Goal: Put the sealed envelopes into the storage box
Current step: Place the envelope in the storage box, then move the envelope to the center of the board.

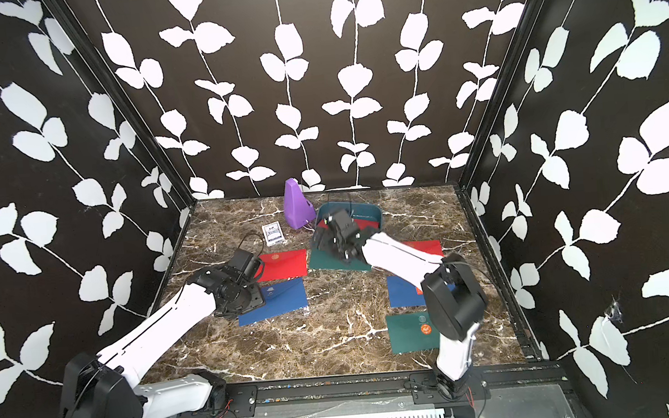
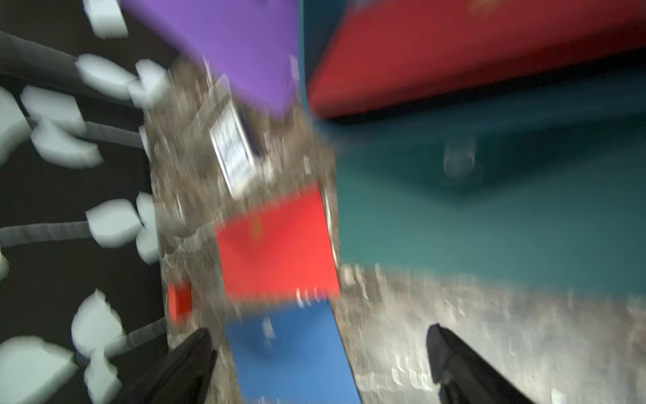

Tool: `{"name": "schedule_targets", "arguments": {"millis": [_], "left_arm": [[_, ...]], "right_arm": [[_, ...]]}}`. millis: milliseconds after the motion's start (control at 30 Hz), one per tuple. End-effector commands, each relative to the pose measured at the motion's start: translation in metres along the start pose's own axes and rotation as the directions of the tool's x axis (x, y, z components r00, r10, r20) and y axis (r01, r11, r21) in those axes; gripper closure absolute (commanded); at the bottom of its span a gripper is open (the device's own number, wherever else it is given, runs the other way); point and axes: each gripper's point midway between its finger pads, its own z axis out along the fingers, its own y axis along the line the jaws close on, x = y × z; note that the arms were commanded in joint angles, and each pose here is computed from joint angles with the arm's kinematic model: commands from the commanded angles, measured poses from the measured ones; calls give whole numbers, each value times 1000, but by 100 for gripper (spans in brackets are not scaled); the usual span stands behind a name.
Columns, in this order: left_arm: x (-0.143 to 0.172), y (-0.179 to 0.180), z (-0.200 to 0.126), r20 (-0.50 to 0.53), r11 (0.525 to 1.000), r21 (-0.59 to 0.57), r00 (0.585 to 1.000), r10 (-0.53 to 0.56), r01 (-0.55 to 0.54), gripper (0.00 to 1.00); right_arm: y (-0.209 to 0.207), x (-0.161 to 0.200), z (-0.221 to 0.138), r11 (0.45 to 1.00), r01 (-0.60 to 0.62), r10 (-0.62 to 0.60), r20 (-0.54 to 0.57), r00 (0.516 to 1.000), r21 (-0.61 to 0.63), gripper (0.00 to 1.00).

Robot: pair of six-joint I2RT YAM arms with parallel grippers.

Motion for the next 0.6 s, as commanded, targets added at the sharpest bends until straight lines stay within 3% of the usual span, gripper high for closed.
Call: {"name": "schedule_targets", "arguments": {"millis": [0,67,167,367,567], "left_arm": [[2,-13,7,-28,996,80,999,32,-30,37],[4,-22,2,-54,992,106,996,72,-66,37],[14,-29,-7,-53,985,77,986,157,-153,37],[29,-28,-16,-53,987,107,991,125,-119,37],[23,-25,-31,-35,984,94,987,156,-153,37]], "right_arm": [[-12,42,-6,996,51,-56,-66,996,-74,1],[-34,55,-16,1000,16,-17,-78,997,-19,1],[-84,71,-43,982,-27,40,-71,997,185,1],[-168,86,-121,862,-54,71,-13,997,504,1],[-220,113,-155,807,-100,188,-93,978,582,1]]}}
